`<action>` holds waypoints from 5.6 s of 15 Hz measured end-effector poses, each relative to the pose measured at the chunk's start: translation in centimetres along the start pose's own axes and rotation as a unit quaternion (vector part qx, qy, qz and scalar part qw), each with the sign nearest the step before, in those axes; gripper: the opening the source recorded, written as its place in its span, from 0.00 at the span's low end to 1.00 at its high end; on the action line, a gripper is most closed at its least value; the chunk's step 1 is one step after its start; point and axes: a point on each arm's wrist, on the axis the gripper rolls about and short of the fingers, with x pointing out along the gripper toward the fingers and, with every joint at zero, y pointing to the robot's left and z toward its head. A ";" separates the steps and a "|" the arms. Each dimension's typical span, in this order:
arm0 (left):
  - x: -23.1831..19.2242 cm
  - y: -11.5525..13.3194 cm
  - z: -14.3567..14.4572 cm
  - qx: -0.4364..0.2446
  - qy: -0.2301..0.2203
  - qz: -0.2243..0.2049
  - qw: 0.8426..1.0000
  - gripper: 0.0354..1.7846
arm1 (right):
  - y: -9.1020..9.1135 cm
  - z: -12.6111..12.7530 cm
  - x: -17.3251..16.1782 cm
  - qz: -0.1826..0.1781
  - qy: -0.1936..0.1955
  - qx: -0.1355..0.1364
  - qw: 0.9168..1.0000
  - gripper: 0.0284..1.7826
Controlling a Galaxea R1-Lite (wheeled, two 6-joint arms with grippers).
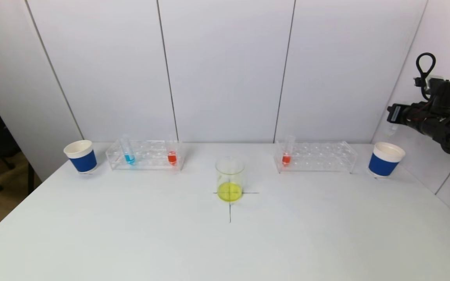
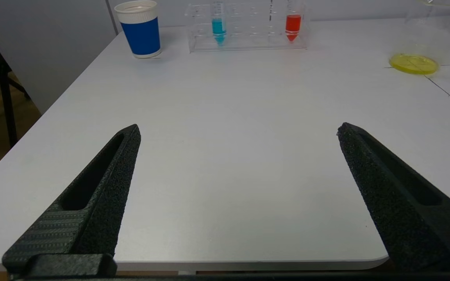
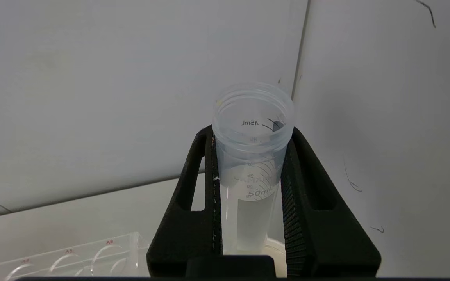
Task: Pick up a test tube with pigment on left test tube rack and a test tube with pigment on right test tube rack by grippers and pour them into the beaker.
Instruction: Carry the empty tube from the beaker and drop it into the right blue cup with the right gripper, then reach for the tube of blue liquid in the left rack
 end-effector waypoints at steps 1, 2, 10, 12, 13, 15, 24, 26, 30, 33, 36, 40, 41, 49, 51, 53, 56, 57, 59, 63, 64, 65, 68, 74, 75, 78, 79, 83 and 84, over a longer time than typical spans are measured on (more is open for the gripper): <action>0.0 0.0 0.0 0.000 0.000 0.000 1.000 0.99 | -0.1 -0.6 -0.1 0.000 -0.001 0.000 1.000 0.27; 0.0 0.0 0.0 0.000 0.000 0.000 1.000 0.99 | -0.1 -1.1 -0.2 0.000 0.000 0.000 1.000 0.27; 0.0 0.0 0.0 0.000 0.000 0.000 1.000 0.99 | -1.2 -4.6 -1.3 -0.011 0.029 0.007 0.999 0.27; 0.0 0.0 0.0 0.000 0.000 0.000 1.000 0.99 | -1.4 -5.4 -1.7 -0.010 0.032 0.008 0.999 0.27; 0.0 0.0 0.0 0.000 0.000 0.000 1.000 0.99 | -1.5 -5.7 -1.9 -0.006 0.033 0.009 0.999 0.27; 0.0 0.0 0.0 0.000 0.000 0.000 1.000 0.99 | -1.5 -6.3 -2.2 -0.003 0.027 0.008 1.000 0.27; 0.0 0.0 0.0 0.000 0.000 0.000 1.000 0.99 | -1.6 -7.5 -2.5 -0.003 0.043 0.010 0.999 0.27; 0.0 0.0 0.0 0.000 0.000 0.000 1.000 0.99 | -1.6 -7.6 -2.4 -0.003 0.044 0.011 0.999 0.27; 0.0 0.0 0.0 0.000 0.000 0.000 1.000 0.99 | -1.6 -7.6 -2.4 -0.003 0.045 0.019 0.999 0.27; 0.0 0.0 0.0 0.000 0.000 0.000 1.000 0.99 | -1.6 -7.5 -2.4 -0.003 0.043 0.021 0.999 0.31; 0.0 0.0 0.0 0.000 0.000 0.000 1.000 0.99 | -1.6 -7.5 -2.4 -0.003 0.044 0.021 0.999 0.49; 0.0 0.0 0.0 0.000 0.000 0.000 1.000 0.99 | -1.6 -7.7 -2.4 -0.003 0.046 0.021 0.999 0.83; 0.0 0.0 0.0 0.000 0.000 0.001 1.000 0.99 | -1.6 -7.7 -2.4 -0.003 0.046 0.021 0.999 0.89; 0.0 0.0 0.0 0.000 0.000 0.000 1.000 0.99 | -0.7 -5.6 -3.8 0.011 0.023 0.020 0.999 1.00; 0.0 0.0 0.0 0.000 0.000 0.000 1.000 0.99 | 0.4 -4.2 -5.1 0.023 0.009 0.016 1.000 1.00; 0.0 0.0 0.0 0.000 0.000 0.000 1.000 0.99 | 1.8 -2.7 -7.0 0.041 -0.008 0.013 0.999 1.00; 0.0 0.0 0.0 0.000 0.000 0.000 1.000 0.99 | 4.2 -0.9 -10.4 0.071 -0.030 0.008 0.997 1.00; 0.0 0.0 0.0 0.000 0.000 0.000 1.000 0.99 | 5.1 -0.3 -11.8 0.083 -0.038 0.006 0.996 1.00; 0.0 0.0 0.0 0.000 0.000 0.000 1.000 0.99 | 6.5 0.7 -14.5 0.103 -0.053 0.004 0.993 1.00; 0.0 0.0 0.0 0.000 0.000 0.000 1.000 0.99 | 8.0 1.7 -20.5 0.135 -0.081 0.002 0.987 1.00; 0.0 0.0 0.0 0.000 0.000 0.000 1.000 0.99 | 8.0 1.7 -22.0 0.140 -0.086 0.003 0.986 1.00; 0.0 0.0 0.0 0.000 0.000 0.000 1.000 0.99 | 7.8 1.5 -23.5 0.144 -0.091 0.003 0.985 1.00; 0.0 0.0 0.0 0.000 0.000 0.000 1.000 0.99 | 6.9 1.1 -27.4 0.144 -0.112 0.006 0.983 1.00; 0.0 0.0 0.0 0.000 0.000 0.000 1.000 0.99 | 4.6 -0.1 -34.2 0.102 -0.169 0.018 0.980 1.00; 0.0 0.0 0.0 0.000 0.000 0.000 1.000 0.99 | 4.2 -0.4 -35.3 0.100 -0.171 0.018 0.980 1.00; 0.0 0.0 0.0 0.000 0.000 0.000 1.000 0.99 | 3.0 -1.6 -38.8 0.095 -0.169 0.017 0.981 1.00; 0.0 0.0 0.0 0.000 0.000 0.000 1.000 0.99 | 2.6 -2.1 -40.0 0.094 -0.166 0.016 0.982 1.00; 0.0 0.0 0.0 0.000 0.000 0.000 1.000 0.99 | 1.3 -4.7 -43.8 0.086 -0.157 0.004 0.984 1.00; 0.0 0.0 0.0 0.000 0.000 0.000 1.000 0.99 | 1.1 -5.2 -44.5 0.083 -0.162 -0.002 0.983 1.00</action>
